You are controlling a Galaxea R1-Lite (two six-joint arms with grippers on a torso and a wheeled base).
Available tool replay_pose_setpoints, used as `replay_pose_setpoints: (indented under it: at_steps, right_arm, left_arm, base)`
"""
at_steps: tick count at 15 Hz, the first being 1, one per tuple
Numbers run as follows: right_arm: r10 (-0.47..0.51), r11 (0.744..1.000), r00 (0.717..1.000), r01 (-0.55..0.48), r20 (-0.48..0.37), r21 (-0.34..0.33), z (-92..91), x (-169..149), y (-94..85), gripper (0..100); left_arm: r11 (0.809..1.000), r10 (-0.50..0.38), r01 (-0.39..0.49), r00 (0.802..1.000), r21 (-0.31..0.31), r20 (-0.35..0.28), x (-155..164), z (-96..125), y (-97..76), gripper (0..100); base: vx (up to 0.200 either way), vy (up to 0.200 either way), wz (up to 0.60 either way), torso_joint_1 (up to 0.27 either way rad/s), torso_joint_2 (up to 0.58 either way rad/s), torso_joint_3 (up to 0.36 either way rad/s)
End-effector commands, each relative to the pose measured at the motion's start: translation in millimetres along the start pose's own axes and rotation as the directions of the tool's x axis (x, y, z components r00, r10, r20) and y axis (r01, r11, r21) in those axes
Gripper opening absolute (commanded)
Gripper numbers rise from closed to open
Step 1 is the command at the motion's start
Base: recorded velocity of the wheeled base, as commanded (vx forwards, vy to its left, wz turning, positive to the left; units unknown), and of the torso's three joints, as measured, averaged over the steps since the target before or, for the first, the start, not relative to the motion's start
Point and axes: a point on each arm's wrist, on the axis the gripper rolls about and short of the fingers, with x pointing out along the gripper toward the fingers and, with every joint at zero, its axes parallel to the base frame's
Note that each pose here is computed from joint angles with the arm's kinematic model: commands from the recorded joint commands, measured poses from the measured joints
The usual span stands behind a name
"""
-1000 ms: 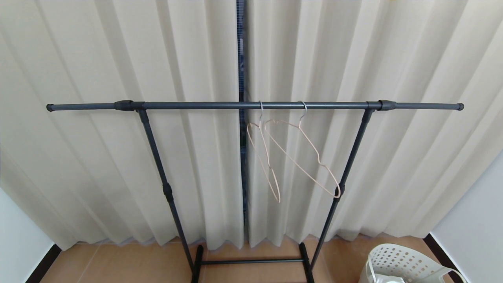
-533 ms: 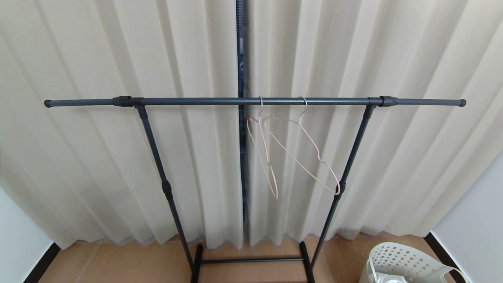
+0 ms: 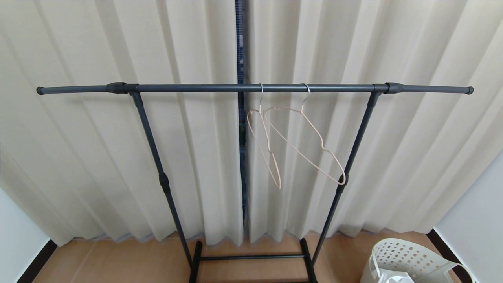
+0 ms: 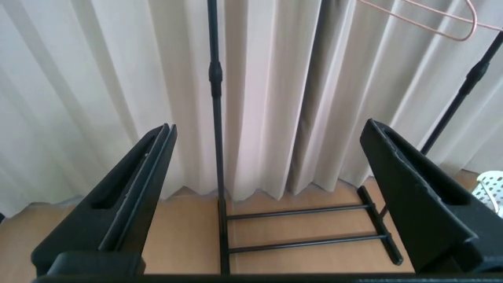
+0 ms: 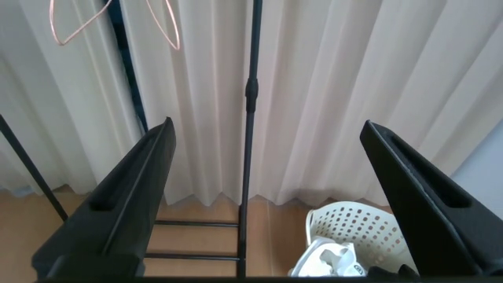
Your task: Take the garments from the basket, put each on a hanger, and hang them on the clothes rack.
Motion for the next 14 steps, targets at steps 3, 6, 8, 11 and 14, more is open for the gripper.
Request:
replay_pose_setpoints:
  at_steps: [3,6,8,11,14]
  right_arm:
    - [0.001,1.0,1.0,-0.001,0.0,0.0,-0.1,0.0,0.0,100]
    - [0.001,1.0,1.0,-0.001,0.002,0.001,0.1,0.0,0.0,100]
    - [0.002,1.0,1.0,-0.002,0.002,0.001,0.1,0.0,0.0,100]
    - [0.002,1.0,1.0,-0.002,0.002,0.001,0.1,0.0,0.0,100]
    - [0.002,1.0,1.0,-0.002,0.002,0.001,0.1,0.0,0.0,100]
  left_arm:
    - [1.0,0.0,0.0,1.0,-0.002,-0.001,0.1,0.1,0.0,100]
    - [1.0,0.0,0.0,1.0,0.001,-0.001,0.1,0.1,0.0,100]
    - [1.0,0.0,0.0,1.0,-0.006,-0.001,0.1,0.1,0.0,100]
    - [1.0,0.0,0.0,1.0,-0.005,-0.001,0.1,0.1,0.0,100]
    - [1.0,0.0,0.0,1.0,-0.006,-0.001,0.1,0.1,0.0,100]
  base:
    - [0.0,0.0,0.0,-0.159,0.37,0.203]
    - [0.0,0.0,0.0,-0.137,0.39,0.23]
    - [0.0,0.0,0.0,-0.186,0.45,0.264]
    - [0.0,0.0,0.0,-0.22,0.55,0.321]
    - [0.0,0.0,0.0,-0.214,0.54,0.326]
